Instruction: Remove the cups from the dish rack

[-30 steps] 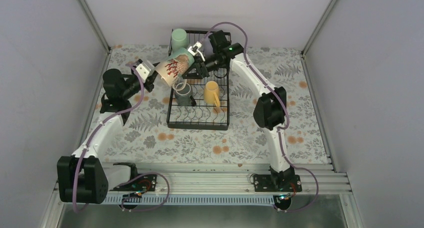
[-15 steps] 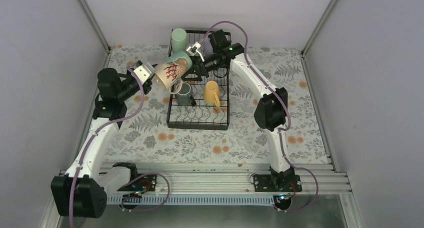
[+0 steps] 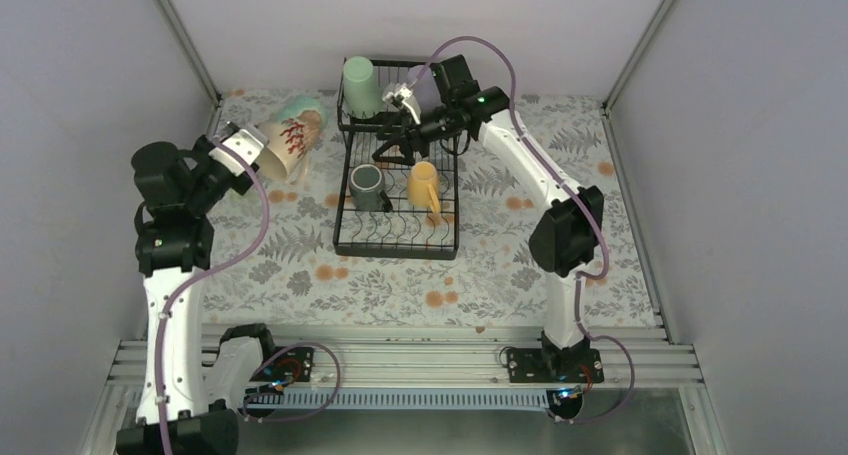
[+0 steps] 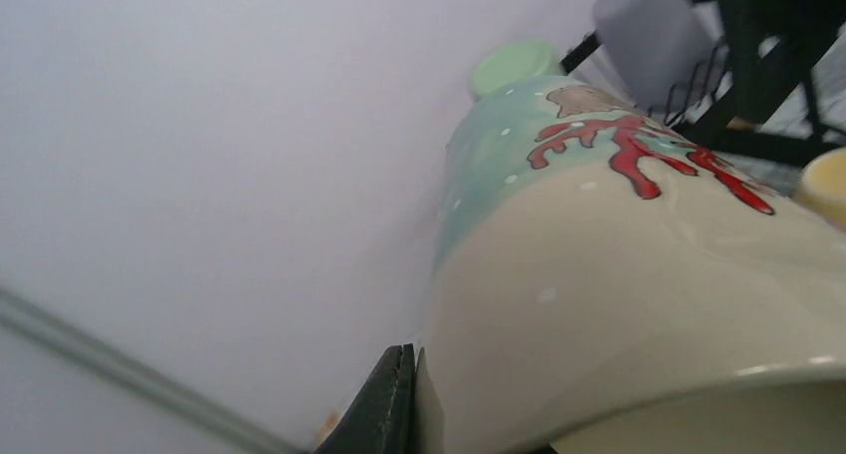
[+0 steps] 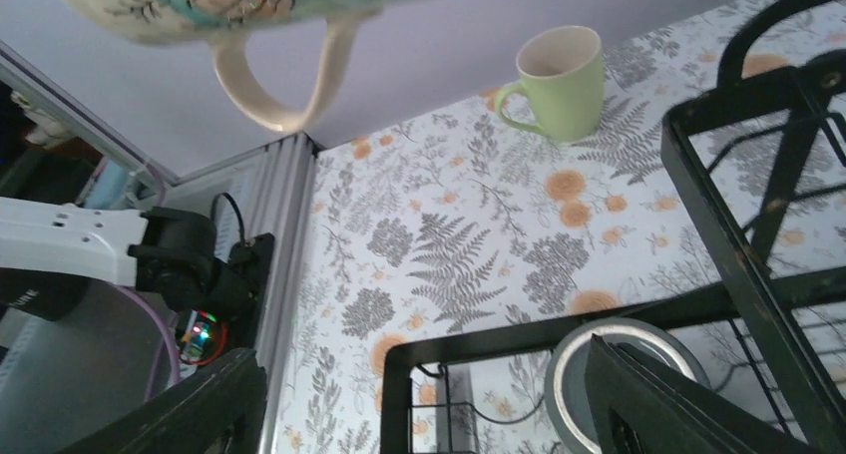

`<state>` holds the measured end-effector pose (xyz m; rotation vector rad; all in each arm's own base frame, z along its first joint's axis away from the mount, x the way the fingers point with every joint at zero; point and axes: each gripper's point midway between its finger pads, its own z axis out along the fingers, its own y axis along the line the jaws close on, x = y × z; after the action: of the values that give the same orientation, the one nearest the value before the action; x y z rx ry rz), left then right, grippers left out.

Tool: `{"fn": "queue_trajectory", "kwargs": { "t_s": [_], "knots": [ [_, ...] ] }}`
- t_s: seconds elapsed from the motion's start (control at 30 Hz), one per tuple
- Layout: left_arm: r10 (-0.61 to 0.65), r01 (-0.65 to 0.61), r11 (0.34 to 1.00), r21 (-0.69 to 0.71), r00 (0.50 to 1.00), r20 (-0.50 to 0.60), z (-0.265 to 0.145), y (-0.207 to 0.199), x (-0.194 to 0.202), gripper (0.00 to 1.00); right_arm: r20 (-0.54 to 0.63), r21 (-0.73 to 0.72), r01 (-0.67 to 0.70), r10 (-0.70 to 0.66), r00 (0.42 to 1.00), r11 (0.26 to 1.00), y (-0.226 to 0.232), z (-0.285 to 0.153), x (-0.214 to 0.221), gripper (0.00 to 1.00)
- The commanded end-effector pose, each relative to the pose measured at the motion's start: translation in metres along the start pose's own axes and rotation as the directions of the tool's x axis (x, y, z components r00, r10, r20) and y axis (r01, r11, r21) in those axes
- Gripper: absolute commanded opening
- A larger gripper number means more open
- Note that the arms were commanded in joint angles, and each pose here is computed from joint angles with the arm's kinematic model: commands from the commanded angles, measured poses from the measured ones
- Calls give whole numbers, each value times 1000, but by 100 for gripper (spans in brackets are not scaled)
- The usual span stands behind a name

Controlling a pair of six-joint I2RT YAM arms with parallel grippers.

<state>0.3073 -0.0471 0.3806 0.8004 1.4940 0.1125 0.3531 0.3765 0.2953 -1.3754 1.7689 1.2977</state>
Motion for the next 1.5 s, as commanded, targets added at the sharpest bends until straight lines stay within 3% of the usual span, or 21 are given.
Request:
{"fn": "queue_trajectory", "kwargs": {
  "t_s": [0.0, 0.13, 0.3, 0.43, 0.53, 0.7, 1.0, 1.17, 1.33, 1.47],
  "knots": [
    [143, -147, 987, -70, 987, -71, -29, 13, -6, 2, -34, 118, 94, -91, 995, 989, -1, -15, 1, 83],
    [162, -160, 987, 30, 948, -274, -34, 6, 27, 2, -77, 165, 126, -114, 990, 978, 1, -20, 6, 82],
    [221, -198, 975, 100, 840, -496, -51, 19, 65, 2, -101, 162, 146, -131, 986, 976, 12, -22, 11, 83],
    [275, -205, 961, 183, 755, -595, -70, 23, 84, 2, -100, 168, 159, -144, 985, 973, 20, -26, 9, 83],
    [298, -144, 950, 277, 683, -667, -83, 18, 110, 2, -106, 168, 164, -148, 983, 972, 24, -27, 8, 83],
    [272, -65, 956, 287, 568, -777, -97, 34, 158, 2, -117, 172, 171, -152, 981, 970, 29, -27, 7, 83],
    [219, 89, 957, 276, 403, -889, -111, 43, 234, 2, -141, 186, 178, -153, 978, 966, 29, -18, 2, 83],
    [199, 120, 958, 262, 379, -904, -105, 48, 251, 2, -153, 183, 174, -147, 977, 967, 27, -9, 6, 84],
    [200, 164, 952, 260, 311, -929, -106, 45, 279, 2, -185, 189, 185, -150, 971, 965, 26, 0, 12, 84],
    [196, 190, 948, 257, 288, -937, -103, 45, 291, 2, -204, 199, 197, -156, 967, 960, 26, 3, 17, 84]
  ]
}}
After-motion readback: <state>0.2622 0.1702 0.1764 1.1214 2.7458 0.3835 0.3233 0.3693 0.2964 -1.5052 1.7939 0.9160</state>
